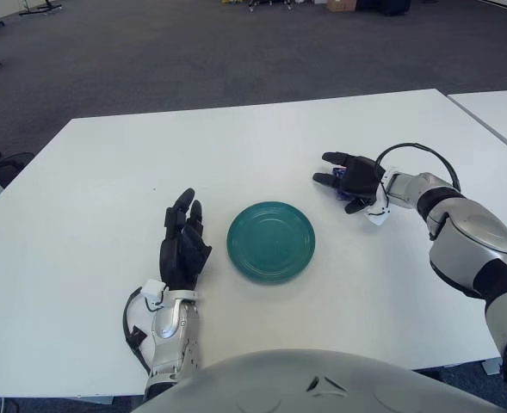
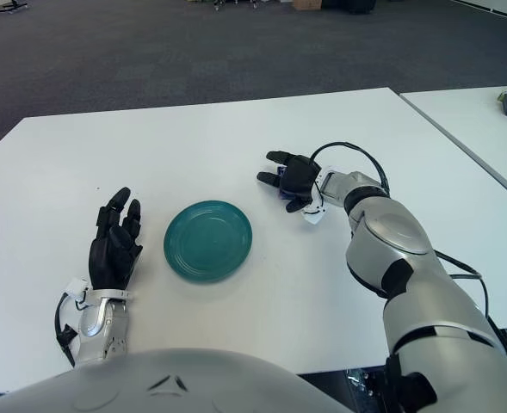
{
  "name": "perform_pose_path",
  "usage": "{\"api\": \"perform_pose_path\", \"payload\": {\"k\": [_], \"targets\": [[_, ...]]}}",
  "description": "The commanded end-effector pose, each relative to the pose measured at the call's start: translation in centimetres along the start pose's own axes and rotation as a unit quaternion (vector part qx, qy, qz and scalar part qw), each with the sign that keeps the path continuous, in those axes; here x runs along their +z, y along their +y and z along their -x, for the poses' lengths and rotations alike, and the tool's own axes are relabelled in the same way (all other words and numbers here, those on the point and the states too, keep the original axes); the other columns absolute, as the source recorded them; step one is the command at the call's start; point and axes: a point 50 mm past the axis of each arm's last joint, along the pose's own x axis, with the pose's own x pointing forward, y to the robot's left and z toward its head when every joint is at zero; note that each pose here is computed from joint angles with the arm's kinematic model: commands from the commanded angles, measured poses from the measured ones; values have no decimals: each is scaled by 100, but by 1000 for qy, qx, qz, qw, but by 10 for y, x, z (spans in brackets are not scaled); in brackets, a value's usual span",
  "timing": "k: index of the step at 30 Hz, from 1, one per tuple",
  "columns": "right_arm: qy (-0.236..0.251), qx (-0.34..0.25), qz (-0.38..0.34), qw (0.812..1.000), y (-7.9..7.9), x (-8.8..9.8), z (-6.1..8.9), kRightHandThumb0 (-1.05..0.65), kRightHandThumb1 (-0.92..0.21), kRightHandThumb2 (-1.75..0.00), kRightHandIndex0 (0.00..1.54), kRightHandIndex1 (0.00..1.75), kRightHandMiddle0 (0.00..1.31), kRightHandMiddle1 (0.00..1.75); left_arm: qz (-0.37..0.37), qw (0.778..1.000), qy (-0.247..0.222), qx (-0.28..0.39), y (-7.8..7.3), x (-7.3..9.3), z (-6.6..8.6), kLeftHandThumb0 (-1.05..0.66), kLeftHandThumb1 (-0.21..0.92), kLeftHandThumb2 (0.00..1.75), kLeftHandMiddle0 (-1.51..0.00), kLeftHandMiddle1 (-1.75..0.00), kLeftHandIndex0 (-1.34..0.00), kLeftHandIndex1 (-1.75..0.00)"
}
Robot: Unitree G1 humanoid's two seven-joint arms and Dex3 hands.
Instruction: Put the gum into the plate.
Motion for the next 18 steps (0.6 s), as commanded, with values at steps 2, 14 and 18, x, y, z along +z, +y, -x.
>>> {"api": "perform_pose_path", "payload": {"k": [2, 14, 18], "targets": [[-11, -14, 7, 1000, -3, -3, 3, -105, -92, -75, 7, 1, 2, 4, 23, 997, 60, 47, -2, -25, 25, -94, 92, 91, -18, 0, 0, -60], [11, -29, -86, 996, -18, -13, 2, -105, -92, -71, 11, 0, 0, 17, 38, 996, 66, 43, 0, -30, 20, -94, 92, 91, -19, -1, 0, -61], [28, -10, -124, 992, -14, -11, 1, -105, -92, -70, 11, 0, 0, 20, 45, 996, 66, 41, 0, -30, 19, -93, 92, 91, -19, -1, 0, -61]]}}
